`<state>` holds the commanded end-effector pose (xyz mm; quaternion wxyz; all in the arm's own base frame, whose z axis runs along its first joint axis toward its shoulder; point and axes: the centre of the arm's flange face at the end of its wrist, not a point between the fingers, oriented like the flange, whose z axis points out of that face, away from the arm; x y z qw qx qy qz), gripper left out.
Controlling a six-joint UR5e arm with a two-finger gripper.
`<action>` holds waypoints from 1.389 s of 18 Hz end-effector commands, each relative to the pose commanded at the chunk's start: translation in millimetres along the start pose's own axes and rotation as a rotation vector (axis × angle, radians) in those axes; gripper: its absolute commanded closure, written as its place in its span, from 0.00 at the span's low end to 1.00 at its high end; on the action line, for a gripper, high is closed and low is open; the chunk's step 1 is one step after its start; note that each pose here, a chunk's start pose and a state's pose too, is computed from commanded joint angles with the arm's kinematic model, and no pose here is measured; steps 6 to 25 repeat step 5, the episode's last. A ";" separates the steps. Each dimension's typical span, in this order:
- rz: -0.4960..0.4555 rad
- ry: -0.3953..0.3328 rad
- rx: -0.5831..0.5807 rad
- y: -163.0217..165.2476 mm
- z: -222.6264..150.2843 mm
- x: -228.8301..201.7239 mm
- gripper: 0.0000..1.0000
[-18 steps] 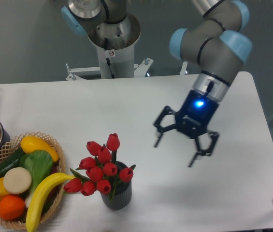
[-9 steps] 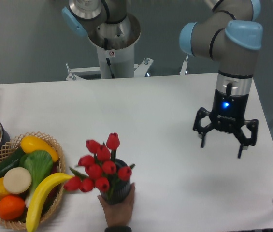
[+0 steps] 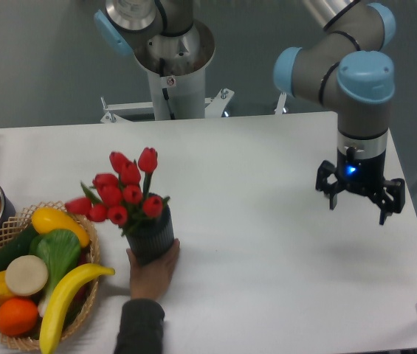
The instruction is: Insert the flowers into the vase
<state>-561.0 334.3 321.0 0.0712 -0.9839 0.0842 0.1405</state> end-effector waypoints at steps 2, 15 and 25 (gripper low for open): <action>-0.004 0.010 -0.003 3.0 5.3 3.5 0.00; -0.019 0.031 -0.009 14.4 17.2 9.1 0.00; -0.019 0.031 -0.009 14.4 17.2 9.1 0.00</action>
